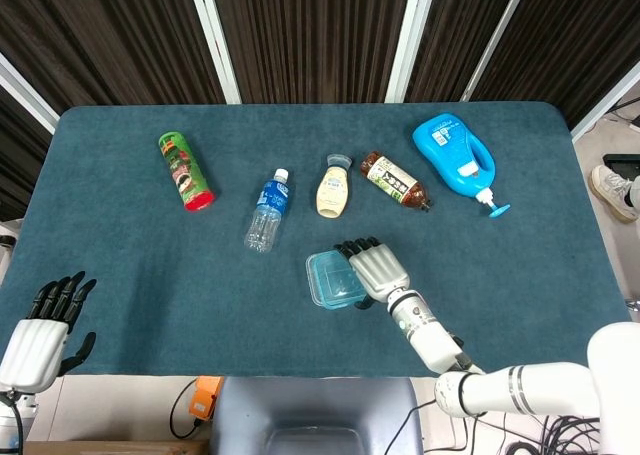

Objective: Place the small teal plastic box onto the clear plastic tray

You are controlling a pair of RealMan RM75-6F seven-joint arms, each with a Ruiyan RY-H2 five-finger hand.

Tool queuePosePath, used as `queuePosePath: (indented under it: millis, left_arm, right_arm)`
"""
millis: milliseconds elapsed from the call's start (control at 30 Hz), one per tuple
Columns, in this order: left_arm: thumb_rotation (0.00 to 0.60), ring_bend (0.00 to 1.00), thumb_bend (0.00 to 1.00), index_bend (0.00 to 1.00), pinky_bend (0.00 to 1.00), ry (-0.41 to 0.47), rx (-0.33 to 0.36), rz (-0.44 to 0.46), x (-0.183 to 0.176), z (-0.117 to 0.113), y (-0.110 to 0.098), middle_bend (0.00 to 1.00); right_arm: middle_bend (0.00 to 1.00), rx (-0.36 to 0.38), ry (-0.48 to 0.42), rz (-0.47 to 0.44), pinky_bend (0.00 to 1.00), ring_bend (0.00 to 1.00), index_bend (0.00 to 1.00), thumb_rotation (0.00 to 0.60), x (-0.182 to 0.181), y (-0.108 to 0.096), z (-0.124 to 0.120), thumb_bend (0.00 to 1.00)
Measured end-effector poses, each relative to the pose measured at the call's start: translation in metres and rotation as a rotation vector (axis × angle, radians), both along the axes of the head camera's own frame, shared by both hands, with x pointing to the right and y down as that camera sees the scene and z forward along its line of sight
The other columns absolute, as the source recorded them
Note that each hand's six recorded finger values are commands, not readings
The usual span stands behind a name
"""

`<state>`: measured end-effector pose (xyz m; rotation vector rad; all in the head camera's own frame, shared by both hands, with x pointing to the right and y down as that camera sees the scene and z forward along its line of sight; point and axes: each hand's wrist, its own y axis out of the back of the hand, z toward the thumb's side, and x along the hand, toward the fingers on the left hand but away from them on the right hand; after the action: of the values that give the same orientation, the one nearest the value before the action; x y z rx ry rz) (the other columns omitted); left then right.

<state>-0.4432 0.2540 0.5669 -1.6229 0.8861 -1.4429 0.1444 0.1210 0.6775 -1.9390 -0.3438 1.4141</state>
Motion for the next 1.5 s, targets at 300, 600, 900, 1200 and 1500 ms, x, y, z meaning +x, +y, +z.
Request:
queuePosePath:
  millis: [300, 600, 900, 1200, 1500]
  left_arm:
    - [0.6, 0.0, 0.4, 0.0, 0.11, 0.003, -0.002, 0.006, 0.001, 0.0, 0.001, 0.0]
    - [0.6, 0.0, 0.4, 0.0, 0.11, 0.005, -0.001, 0.008, 0.001, -0.001, 0.001, 0.0]
    - [0.6, 0.0, 0.4, 0.0, 0.11, 0.004, -0.001, 0.007, 0.001, -0.001, 0.001, 0.0]
    - [0.6, 0.0, 0.4, 0.0, 0.11, 0.008, 0.005, 0.004, 0.0, -0.003, 0.001, 0.0]
    - [0.6, 0.0, 0.4, 0.0, 0.11, 0.007, 0.004, 0.005, 0.0, -0.003, 0.001, 0.0]
  right_arm:
    - [0.47, -0.001, -0.002, 0.011, 0.45, 0.37, 0.74, 0.6, -0.003, -0.001, 0.003, 0.33]
    - [0.47, -0.003, -0.007, 0.023, 0.45, 0.37, 0.74, 0.6, -0.004, -0.002, 0.006, 0.33]
    - [0.47, -0.018, -0.033, 0.03, 0.45, 0.37, 0.73, 0.6, -0.009, 0.0, 0.009, 0.33]
    - [0.47, -0.019, -0.029, 0.018, 0.45, 0.37, 0.73, 0.6, -0.011, 0.003, 0.012, 0.33]
    - [0.47, -0.015, -0.019, 0.018, 0.45, 0.37, 0.73, 0.6, -0.01, 0.002, 0.016, 0.33]
